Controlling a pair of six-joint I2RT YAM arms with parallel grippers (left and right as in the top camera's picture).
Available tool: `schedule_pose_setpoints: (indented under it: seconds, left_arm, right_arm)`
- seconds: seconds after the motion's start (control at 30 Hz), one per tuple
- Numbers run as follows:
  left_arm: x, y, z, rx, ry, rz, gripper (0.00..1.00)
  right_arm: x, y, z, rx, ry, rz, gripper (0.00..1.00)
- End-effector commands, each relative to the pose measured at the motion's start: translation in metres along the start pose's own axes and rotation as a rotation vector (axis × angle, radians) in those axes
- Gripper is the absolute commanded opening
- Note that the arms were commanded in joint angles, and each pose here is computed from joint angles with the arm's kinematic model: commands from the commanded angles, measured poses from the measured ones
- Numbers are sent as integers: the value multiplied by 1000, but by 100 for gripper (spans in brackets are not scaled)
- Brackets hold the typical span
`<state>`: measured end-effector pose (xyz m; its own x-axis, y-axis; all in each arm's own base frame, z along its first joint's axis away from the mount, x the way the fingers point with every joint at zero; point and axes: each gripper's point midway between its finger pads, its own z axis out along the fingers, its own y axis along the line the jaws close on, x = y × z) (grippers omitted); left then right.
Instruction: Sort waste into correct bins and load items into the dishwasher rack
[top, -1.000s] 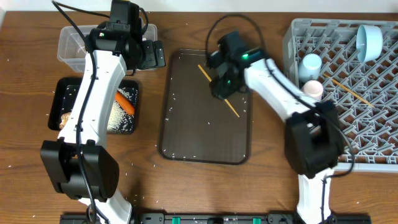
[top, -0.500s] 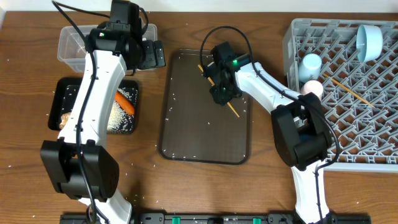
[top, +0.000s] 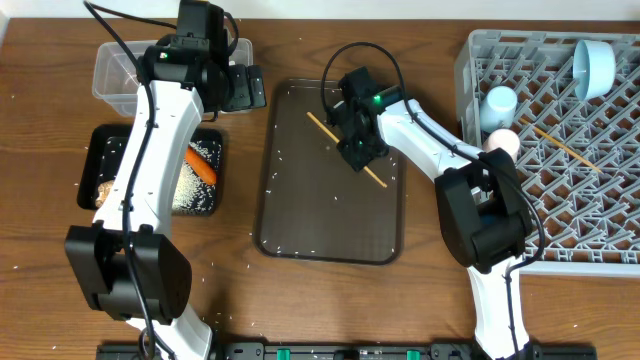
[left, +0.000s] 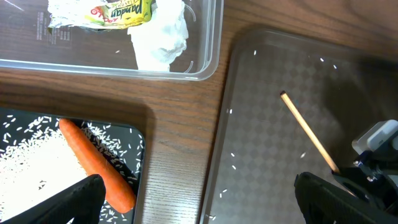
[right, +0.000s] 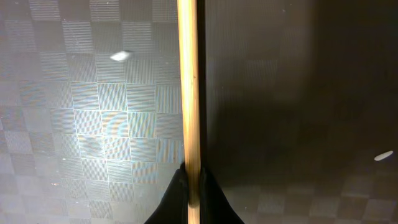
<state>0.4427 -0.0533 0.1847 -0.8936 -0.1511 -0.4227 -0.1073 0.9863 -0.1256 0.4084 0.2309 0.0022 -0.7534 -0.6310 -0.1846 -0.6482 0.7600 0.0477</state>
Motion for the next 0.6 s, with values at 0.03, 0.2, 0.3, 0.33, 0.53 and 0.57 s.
schedule_pose_setpoints:
  seconds: [0.03,0.2,0.3,0.33,0.53,0.57]
  left_arm:
    - [4,3,4,-7,17,-14,98]
    - [4,3,4,-7,17,-14,98]
    - [4,3,4,-8,17,-14,98]
    - [4,3,4,-7,17,-14,98]
    - [4,3,4,-8,17,-14,98]
    - [4,3,4,-7,17,-14,98]
  right_arm:
    - [17,4,20,-9,84,34,1]
    - [14,5,-1,-20,106,75,1]
    - [1,4,-32,-49,83,89,1]
    - [-5,4,-42,-60,68,94,1]
    - [-30,-18,-114,-45,-46,183,1]
    - [-31,-24,-126,-39,-66,204,1]
